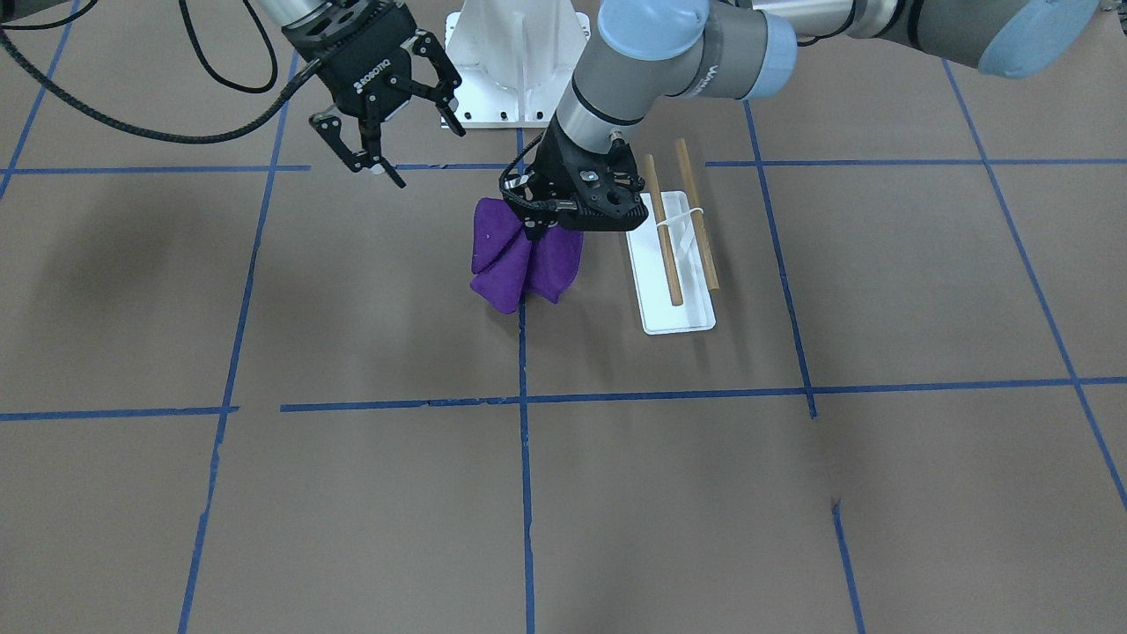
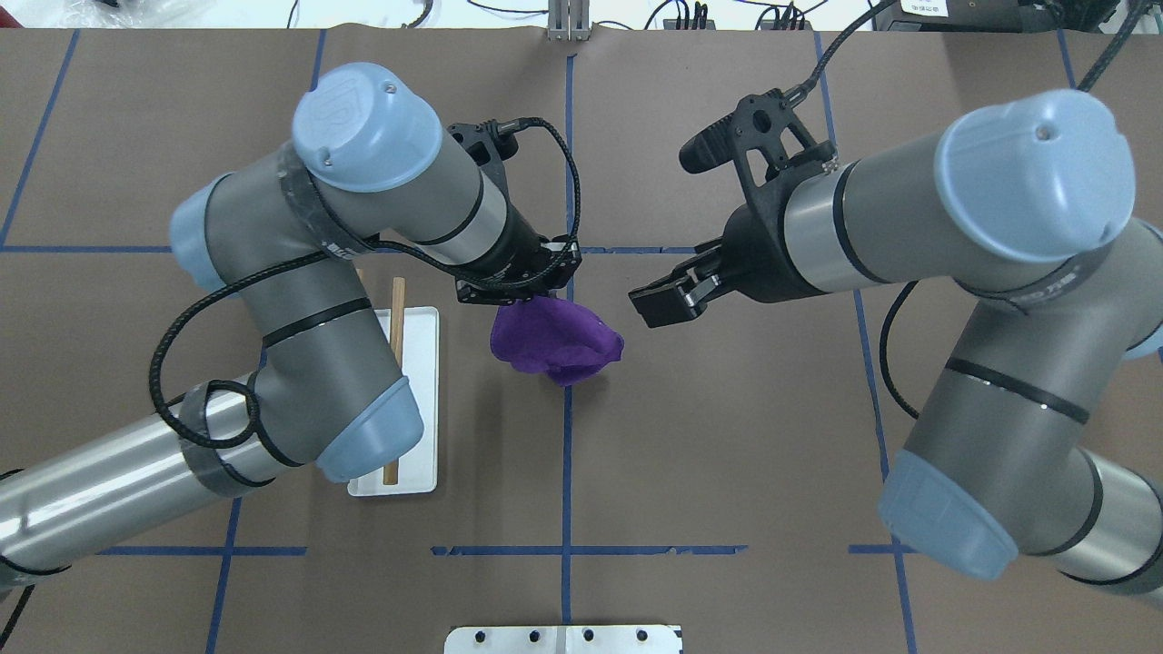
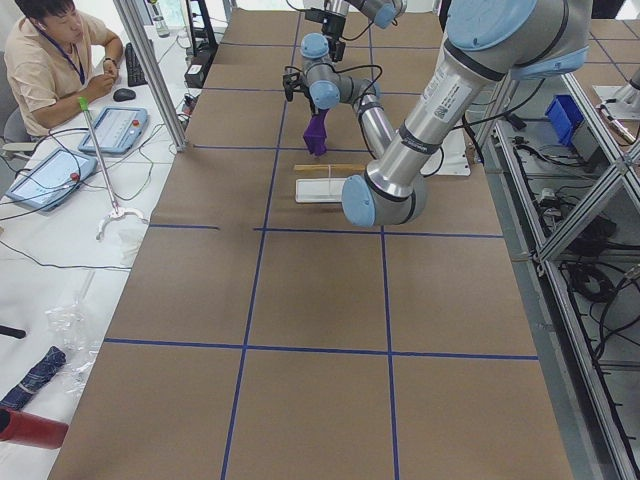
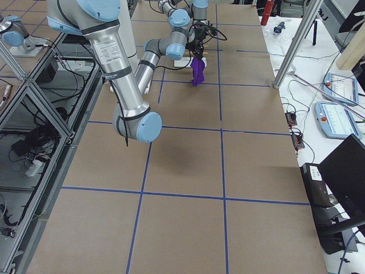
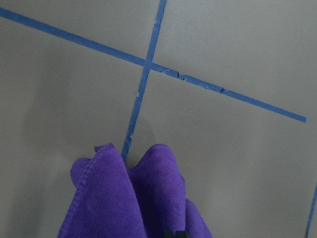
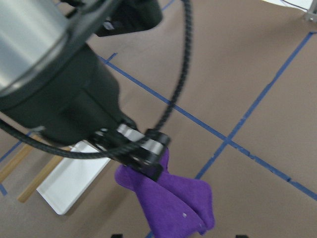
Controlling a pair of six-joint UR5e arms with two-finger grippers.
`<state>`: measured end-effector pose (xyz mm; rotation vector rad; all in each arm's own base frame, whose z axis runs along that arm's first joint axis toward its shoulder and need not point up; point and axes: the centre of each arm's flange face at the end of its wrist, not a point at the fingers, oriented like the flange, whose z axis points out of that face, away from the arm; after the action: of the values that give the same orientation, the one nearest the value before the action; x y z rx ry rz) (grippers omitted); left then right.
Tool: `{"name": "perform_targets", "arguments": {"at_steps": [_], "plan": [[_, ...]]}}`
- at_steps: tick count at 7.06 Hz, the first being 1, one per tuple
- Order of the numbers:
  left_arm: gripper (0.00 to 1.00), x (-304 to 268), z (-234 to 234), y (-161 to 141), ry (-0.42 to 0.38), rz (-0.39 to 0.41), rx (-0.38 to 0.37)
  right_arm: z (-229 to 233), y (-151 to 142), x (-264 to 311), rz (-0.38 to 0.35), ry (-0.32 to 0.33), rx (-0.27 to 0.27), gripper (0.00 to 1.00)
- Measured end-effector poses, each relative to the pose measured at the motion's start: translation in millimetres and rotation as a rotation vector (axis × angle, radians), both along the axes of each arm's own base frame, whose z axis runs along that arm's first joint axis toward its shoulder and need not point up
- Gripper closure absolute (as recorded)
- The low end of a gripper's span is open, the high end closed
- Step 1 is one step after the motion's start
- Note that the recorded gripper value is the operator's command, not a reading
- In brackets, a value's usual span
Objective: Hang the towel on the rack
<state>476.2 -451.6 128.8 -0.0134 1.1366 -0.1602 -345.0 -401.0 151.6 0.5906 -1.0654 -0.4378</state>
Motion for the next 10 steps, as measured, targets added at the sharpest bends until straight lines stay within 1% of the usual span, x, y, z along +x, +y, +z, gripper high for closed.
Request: {"name": "perform_targets", "arguments": {"at_steps": [1, 2, 3, 4, 6, 7, 8, 10], "plan": [[1.00, -23.2, 12.4, 1.8, -0.018, 0.014, 0.059, 19.3, -18.9, 18.3, 0.001, 0.050, -0.047, 0.00], [1.00, -45.3, 18.5, 3.3, -0.039, 0.020, 0.100, 46.6, -38.0, 35.7, 0.005, 0.111, -0.075, 0.00], [1.00, -63.0, 22.9, 10.0, -0.055, 0.037, 0.143, 74.9, -59.1, 51.5, 0.008, 0.175, -0.111, 0.00], [1.00, -78.7, 32.4, 20.3, -0.071, 0.063, 0.194, 102.4, -79.2, 68.0, -0.003, 0.241, -0.133, 0.00], [1.00, -101.3, 73.1, 35.8, -0.127, 0.123, 0.270, 159.1, -116.0, 112.8, -0.045, 0.375, -0.109, 0.00], [1.00, -108.0, 96.9, 35.8, -0.173, 0.138, 0.305, 191.2, -132.1, 140.3, -0.074, 0.428, -0.093, 0.00], [1.00, -114.2, 121.7, 33.7, -0.229, 0.147, 0.343, 224.0, -142.6, 172.3, -0.103, 0.465, -0.076, 0.00], [1.00, -120.5, 155.7, 31.6, -0.302, 0.188, 0.401, 276.5, -151.1, 228.6, -0.151, 0.503, -0.050, 0.00]]}}
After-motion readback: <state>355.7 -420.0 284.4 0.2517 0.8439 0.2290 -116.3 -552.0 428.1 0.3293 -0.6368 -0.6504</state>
